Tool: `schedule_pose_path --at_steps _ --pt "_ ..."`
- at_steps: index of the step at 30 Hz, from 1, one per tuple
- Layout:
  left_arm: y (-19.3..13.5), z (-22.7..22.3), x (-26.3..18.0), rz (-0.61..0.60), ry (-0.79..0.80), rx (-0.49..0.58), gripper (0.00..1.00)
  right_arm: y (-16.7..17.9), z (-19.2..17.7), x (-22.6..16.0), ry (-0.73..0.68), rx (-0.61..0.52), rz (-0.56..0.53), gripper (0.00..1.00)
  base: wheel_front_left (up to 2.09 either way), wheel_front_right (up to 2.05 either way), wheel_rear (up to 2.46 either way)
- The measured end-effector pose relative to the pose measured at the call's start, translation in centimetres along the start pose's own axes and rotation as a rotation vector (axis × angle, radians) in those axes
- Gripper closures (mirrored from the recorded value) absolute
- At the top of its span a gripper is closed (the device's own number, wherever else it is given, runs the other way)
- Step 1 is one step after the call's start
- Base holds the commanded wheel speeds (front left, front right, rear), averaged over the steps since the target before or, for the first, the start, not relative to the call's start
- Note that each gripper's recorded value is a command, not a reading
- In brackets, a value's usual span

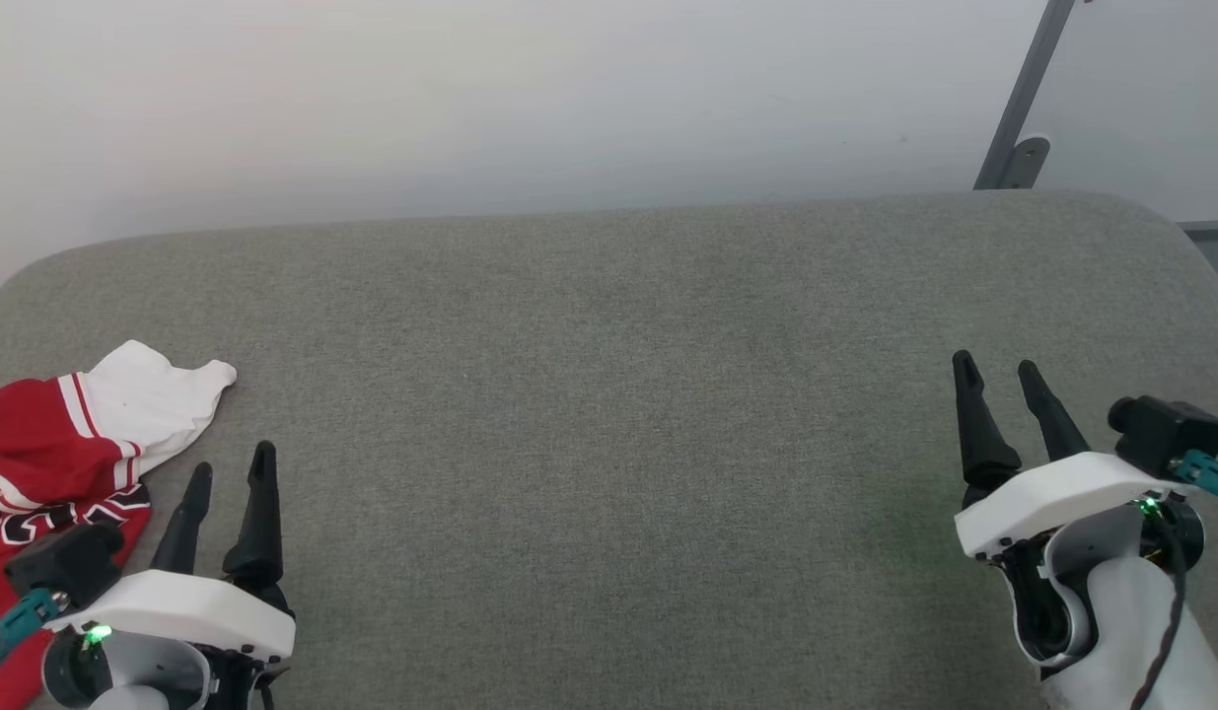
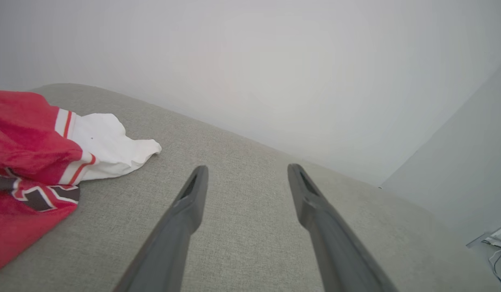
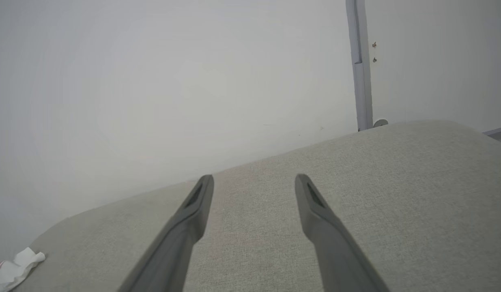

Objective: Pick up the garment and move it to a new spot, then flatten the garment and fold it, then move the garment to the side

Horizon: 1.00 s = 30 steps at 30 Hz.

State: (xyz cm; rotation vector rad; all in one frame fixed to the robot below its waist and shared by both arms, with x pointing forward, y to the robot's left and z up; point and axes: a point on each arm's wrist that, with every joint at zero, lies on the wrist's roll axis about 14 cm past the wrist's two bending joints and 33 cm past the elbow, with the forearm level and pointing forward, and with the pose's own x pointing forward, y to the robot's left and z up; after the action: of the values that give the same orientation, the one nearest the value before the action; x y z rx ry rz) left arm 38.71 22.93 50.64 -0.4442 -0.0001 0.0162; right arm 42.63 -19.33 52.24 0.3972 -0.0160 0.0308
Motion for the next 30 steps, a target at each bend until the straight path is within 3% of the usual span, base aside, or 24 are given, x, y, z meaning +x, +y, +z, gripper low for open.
schedule_pose_path --at_steps 10,30 --pt "0.15 -0.1 -0.06 -0.012 0.003 0.12 0.0 -0.21 -0.41 -0.14 0.009 -0.149 0.006 0.0 0.0 0.0 0.0" --pt "0.32 -0.96 -0.34 -0.035 0.019 0.267 0.0 -0.45 0.22 -0.29 -0.022 -0.305 0.011 0.0 0.0 0.0 0.0"
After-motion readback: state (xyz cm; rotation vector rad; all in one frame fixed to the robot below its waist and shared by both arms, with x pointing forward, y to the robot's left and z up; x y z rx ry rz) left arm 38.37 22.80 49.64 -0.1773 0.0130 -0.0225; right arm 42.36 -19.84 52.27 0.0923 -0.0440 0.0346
